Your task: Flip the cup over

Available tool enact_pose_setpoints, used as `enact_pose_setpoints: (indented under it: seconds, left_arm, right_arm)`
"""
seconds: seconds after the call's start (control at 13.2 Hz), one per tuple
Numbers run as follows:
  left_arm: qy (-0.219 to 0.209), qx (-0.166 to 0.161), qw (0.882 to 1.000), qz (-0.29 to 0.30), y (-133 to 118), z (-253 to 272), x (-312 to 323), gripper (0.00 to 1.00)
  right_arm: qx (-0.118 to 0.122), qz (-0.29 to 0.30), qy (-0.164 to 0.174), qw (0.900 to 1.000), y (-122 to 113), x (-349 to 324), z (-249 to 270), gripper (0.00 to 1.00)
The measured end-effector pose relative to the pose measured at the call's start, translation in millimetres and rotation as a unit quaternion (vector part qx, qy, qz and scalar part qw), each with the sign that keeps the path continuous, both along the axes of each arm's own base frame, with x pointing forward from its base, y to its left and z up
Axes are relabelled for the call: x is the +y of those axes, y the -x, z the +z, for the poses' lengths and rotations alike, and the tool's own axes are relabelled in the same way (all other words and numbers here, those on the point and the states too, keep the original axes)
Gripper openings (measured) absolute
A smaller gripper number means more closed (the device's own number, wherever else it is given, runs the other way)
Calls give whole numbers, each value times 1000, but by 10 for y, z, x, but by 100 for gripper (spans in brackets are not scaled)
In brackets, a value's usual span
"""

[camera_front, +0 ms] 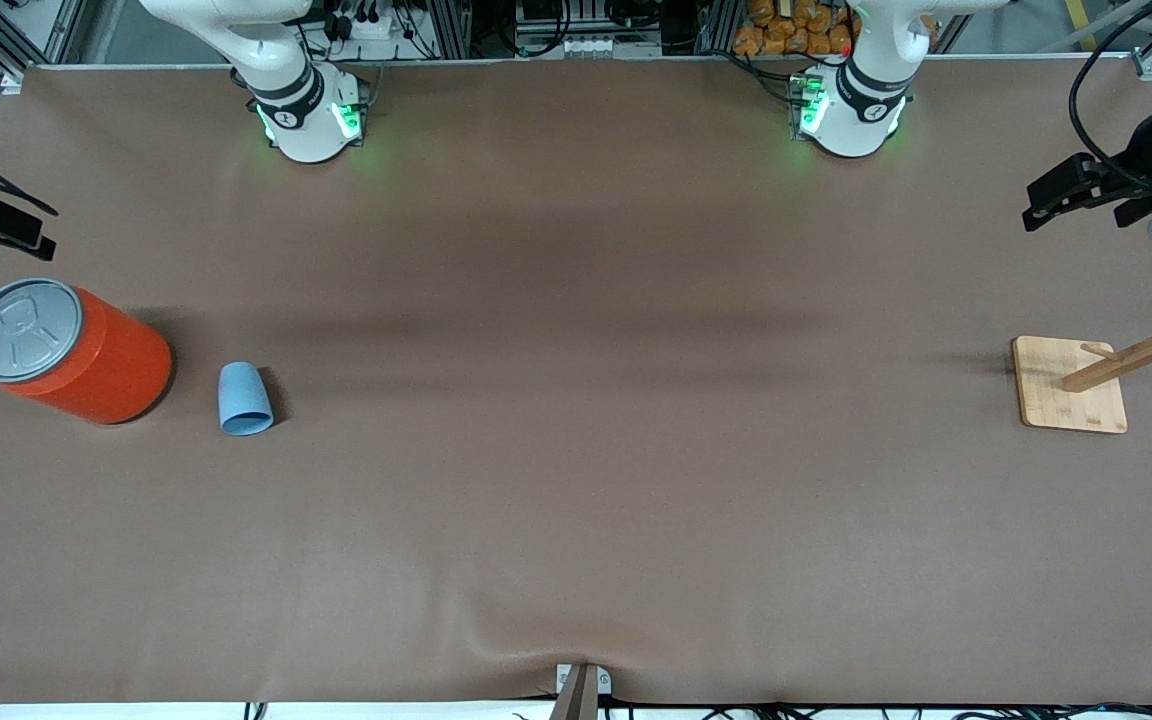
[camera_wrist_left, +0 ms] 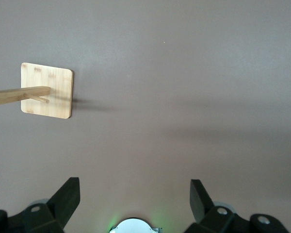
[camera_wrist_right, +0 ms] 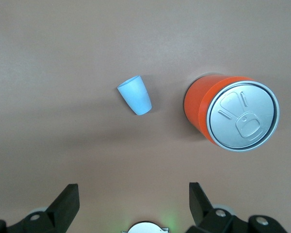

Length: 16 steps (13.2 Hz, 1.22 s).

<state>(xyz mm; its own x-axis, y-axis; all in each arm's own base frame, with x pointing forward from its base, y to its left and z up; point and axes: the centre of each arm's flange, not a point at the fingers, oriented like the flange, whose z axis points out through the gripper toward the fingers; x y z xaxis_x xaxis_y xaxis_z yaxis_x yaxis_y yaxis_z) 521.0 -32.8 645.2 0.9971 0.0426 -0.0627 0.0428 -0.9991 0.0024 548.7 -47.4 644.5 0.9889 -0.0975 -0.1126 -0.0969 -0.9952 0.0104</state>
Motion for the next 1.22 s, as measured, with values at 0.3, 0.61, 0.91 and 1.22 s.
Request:
enact_pose_setpoints:
  seconds: [0.3,0.61,0.91,1.22]
  left_arm:
    - [0,0,1000,0,0,0,-1,100]
    - [10,1,1000,-1,-3,-6,-23,100]
    - [10,3,1000,1,-16,-26,-4,100]
    - [10,3,1000,3,-20,-30,8,100]
  right_arm:
    - [5,-1,0,1000,11,-9,-12,100]
    - [28,7,-4,1000,18,32,-147,100]
    - [100,26,-8,995,-167,234,-959,100]
    - [132,58,-9,989,-496,296,-1902,100]
